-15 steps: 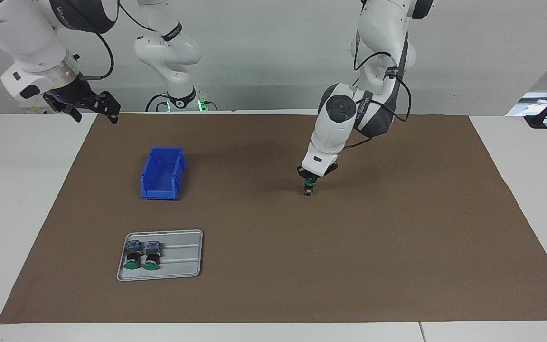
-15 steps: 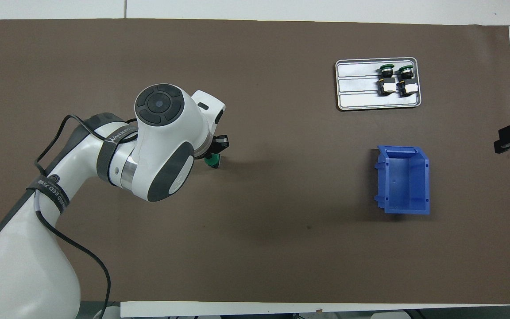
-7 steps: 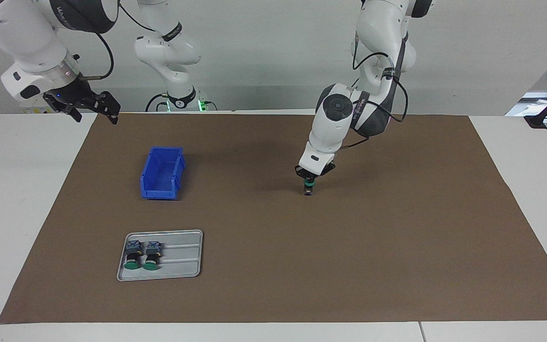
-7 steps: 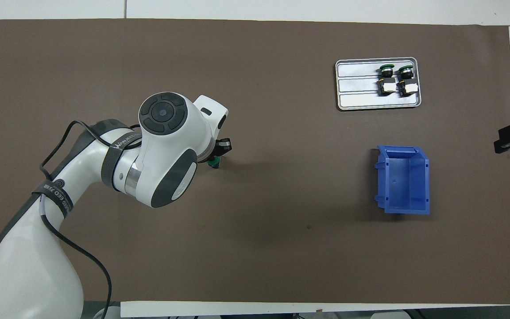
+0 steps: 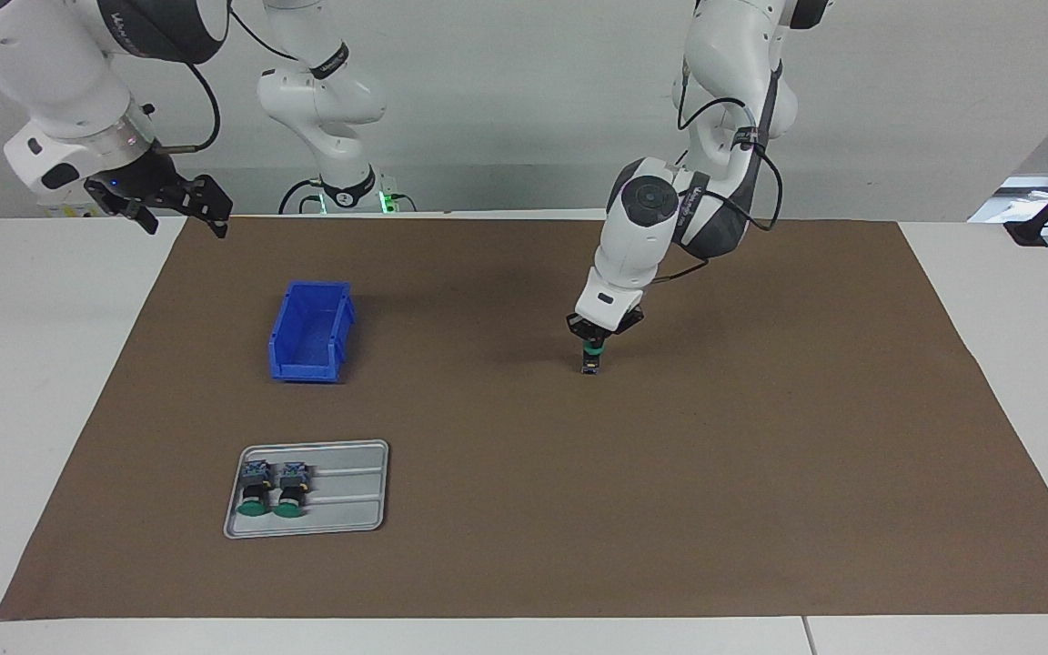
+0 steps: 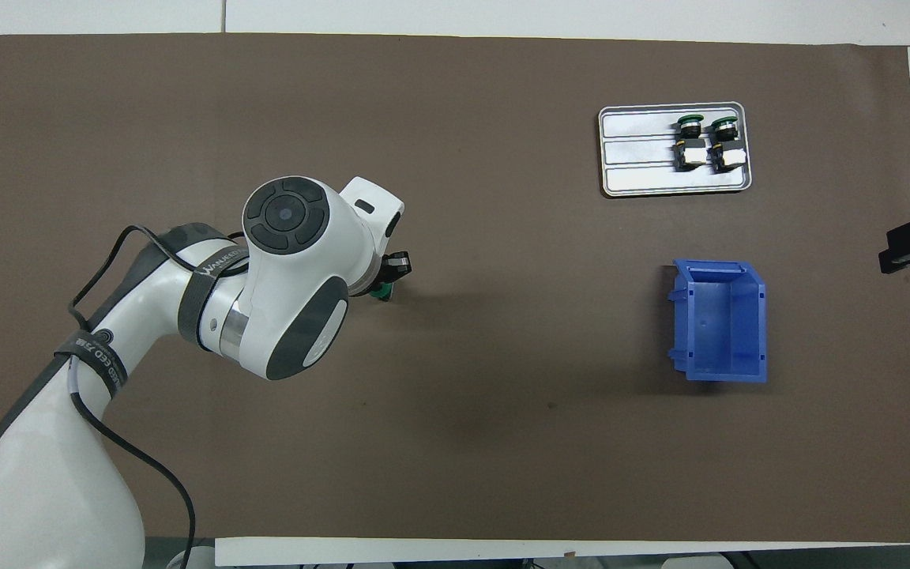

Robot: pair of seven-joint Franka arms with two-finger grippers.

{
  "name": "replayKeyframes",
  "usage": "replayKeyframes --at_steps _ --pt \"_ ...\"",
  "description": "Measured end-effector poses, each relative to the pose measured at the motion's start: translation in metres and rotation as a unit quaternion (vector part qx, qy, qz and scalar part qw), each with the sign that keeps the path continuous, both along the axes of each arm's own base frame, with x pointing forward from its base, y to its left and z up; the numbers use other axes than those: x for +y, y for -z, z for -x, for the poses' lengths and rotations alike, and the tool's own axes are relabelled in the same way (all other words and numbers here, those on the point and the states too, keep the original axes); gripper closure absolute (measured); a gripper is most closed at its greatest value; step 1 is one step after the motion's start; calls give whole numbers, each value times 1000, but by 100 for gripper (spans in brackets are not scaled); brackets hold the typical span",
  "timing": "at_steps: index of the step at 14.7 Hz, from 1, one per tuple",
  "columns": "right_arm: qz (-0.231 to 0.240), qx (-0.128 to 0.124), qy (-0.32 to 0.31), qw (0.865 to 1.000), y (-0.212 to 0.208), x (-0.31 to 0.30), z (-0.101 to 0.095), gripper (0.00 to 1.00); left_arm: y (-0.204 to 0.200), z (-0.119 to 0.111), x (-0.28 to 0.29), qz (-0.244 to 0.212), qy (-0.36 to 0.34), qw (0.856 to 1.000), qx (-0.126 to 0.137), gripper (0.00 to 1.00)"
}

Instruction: Place and press button with both arms

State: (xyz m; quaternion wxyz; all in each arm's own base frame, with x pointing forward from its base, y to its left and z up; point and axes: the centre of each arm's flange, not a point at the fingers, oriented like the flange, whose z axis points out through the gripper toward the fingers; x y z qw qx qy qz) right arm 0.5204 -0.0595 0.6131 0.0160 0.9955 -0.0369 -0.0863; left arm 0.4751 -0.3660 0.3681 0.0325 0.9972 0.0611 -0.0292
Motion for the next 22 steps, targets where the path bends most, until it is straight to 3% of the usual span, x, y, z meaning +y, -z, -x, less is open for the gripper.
replayKeyframes --at_steps 7,9,12,16,22 --pt "-10 -2 -5 1000 -1 7 -1 1 -26 -10 3 0 -4 1000 1 93" --pt "-41 -15 -13 999 -6 22 -4 1 -46 -20 15 5 -17 1000 -5 75" --pt "-53 -29 -18 998 -13 67 -8 1 -73 -37 52 3 -36 999 -2 39" --pt "-52 -60 27 996 -4 201 -13 1 -96 -57 115 -1 -21 1000 10 0" --pt "-52 -75 96 991 55 343 -21 1 -144 -65 232 6 29 999 24 0"
